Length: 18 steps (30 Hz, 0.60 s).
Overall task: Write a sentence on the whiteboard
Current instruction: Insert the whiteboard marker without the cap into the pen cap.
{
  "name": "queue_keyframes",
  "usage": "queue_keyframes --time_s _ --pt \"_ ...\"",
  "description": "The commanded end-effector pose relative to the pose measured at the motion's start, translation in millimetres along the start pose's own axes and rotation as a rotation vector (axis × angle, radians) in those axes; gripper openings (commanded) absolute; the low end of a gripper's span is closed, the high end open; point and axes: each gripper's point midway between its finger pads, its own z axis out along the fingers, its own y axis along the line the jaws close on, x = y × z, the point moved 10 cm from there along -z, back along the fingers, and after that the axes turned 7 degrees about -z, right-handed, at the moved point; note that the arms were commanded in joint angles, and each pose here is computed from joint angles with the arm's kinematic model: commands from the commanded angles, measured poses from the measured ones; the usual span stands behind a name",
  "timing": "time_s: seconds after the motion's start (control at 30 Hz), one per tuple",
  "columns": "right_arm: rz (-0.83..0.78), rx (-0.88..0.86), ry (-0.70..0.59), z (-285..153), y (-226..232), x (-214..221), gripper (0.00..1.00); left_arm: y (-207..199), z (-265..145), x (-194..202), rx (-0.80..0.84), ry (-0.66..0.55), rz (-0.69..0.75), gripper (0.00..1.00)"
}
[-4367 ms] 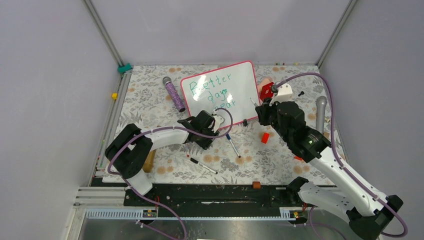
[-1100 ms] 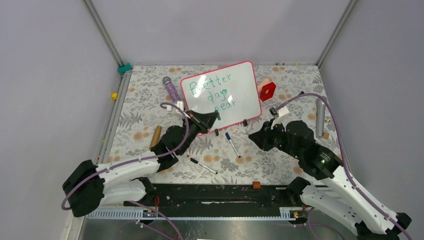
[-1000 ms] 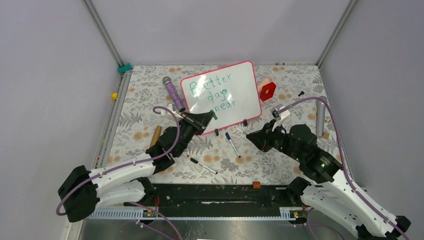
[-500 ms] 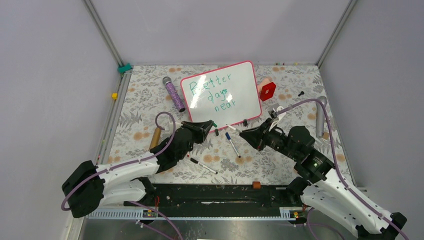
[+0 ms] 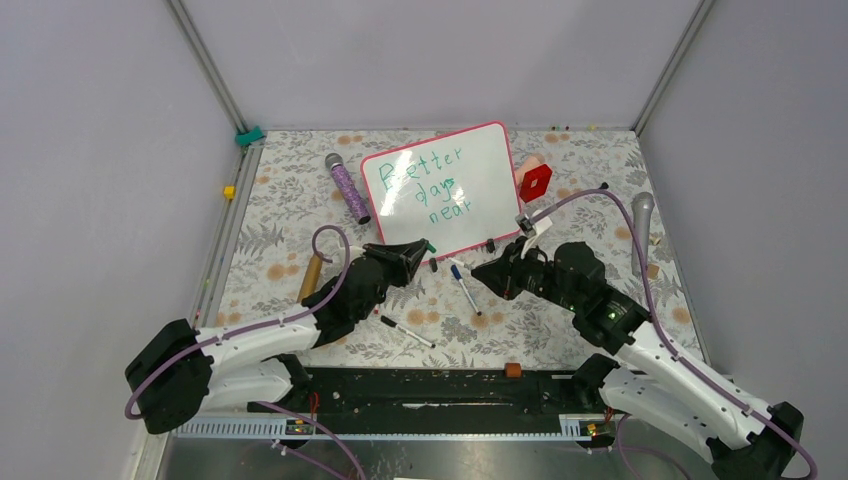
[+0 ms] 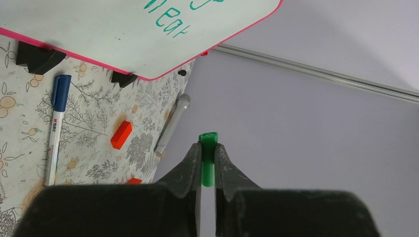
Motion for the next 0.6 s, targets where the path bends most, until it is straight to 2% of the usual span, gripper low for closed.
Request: queue_keyframes --time_s 0.0,0.57 --pt "0.011 -0.052 -0.036 4.3 8.7 -15.3 0.0 -10.6 -5.7 2.3 0.055 0.024 -0.044 0.0" --pt "0.022 -0.057 -0.024 20.5 9.4 -20.2 0.0 -10.5 -9.0 3.5 0.064 0.047 -0.052 0.0"
